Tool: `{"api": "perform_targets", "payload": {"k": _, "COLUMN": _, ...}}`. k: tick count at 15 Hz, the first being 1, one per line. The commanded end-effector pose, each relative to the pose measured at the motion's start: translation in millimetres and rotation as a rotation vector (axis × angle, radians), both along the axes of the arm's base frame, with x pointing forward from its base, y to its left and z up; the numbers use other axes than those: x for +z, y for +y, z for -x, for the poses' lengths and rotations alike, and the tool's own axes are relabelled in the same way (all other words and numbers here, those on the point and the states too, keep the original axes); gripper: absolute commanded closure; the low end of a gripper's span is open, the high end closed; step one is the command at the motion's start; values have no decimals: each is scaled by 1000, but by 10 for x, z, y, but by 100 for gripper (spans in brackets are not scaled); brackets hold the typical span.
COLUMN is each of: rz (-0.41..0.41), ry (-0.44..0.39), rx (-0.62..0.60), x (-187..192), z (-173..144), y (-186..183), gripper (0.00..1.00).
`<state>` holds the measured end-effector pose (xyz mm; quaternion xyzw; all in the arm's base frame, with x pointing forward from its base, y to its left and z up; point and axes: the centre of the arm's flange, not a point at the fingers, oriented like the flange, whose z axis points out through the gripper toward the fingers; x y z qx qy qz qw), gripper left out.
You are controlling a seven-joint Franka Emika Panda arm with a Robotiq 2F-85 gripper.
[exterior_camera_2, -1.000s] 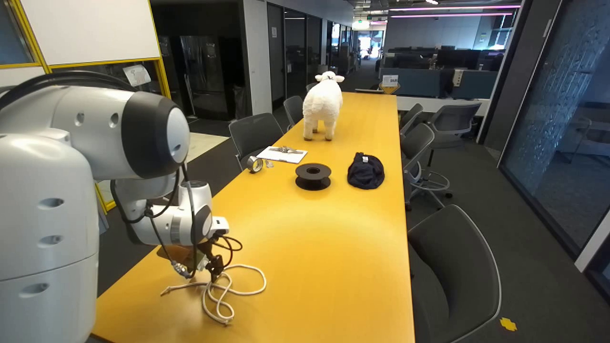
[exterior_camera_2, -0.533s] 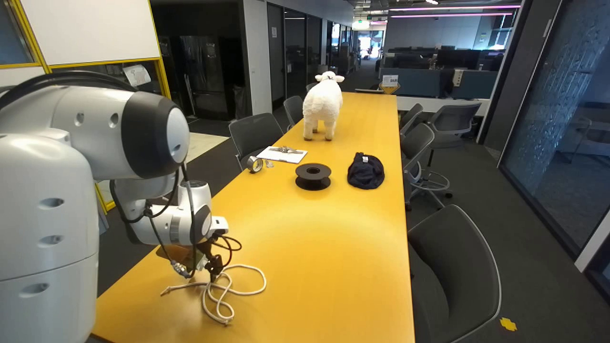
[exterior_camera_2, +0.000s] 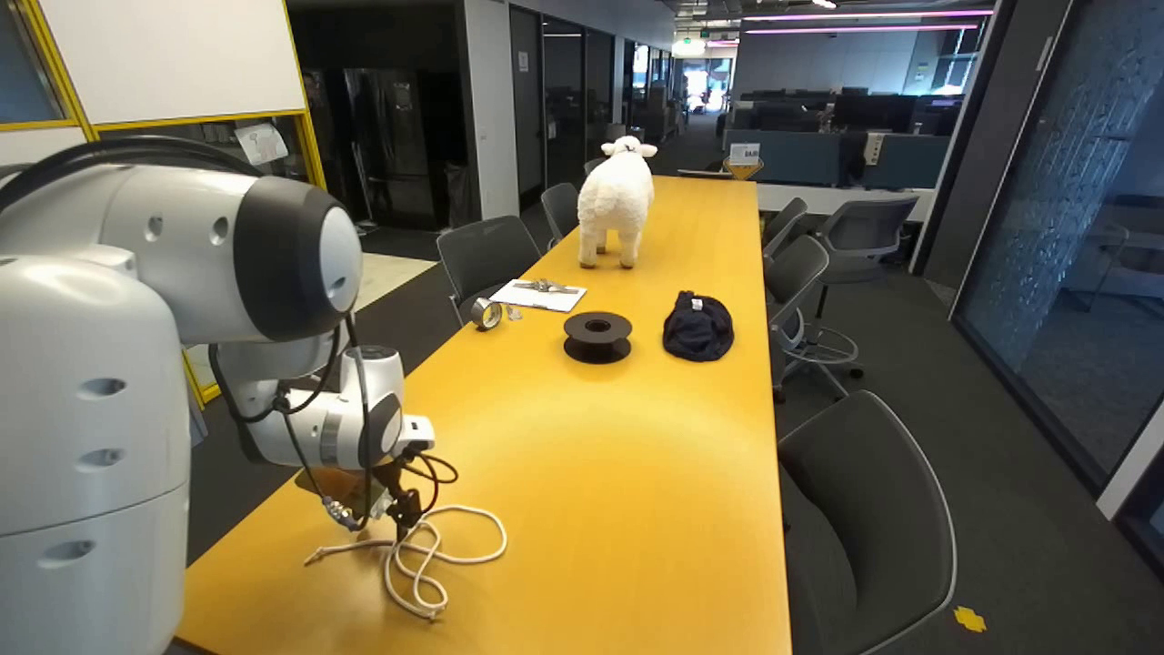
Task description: Untangle the rope.
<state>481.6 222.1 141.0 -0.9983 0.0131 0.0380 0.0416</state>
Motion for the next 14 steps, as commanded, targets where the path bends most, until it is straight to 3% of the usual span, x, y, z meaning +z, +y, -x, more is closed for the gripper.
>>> {"api": "perform_targets", "payload": {"k": 1, "rz": -25, "ry": -2, "rx": -11, "x": -11, "z": -22, "y": -36, "gripper": 0}}
{"api": "perform_targets", "payload": {"k": 11, "rz": -29, "ry": 6, "rx": -21, "x": -56, "z": -35, "y": -81, "gripper": 0}}
{"api": "perform_targets", "payload": {"k": 12, "rz": -31, "ry": 4, "rx": -21, "x": -51, "z": -35, "y": -81, "gripper": 25}}
{"api": "perform_targets", "payload": {"k": 13, "rz": -30, "ry": 2, "rx": -17, "x": -51, "z": -35, "y": -81, "gripper": 26}}
{"api": "perform_targets", "payload": {"k": 14, "rz": -31, "ry": 1, "rx": -15, "x": -47, "z": -36, "y": -81, "gripper": 34}}
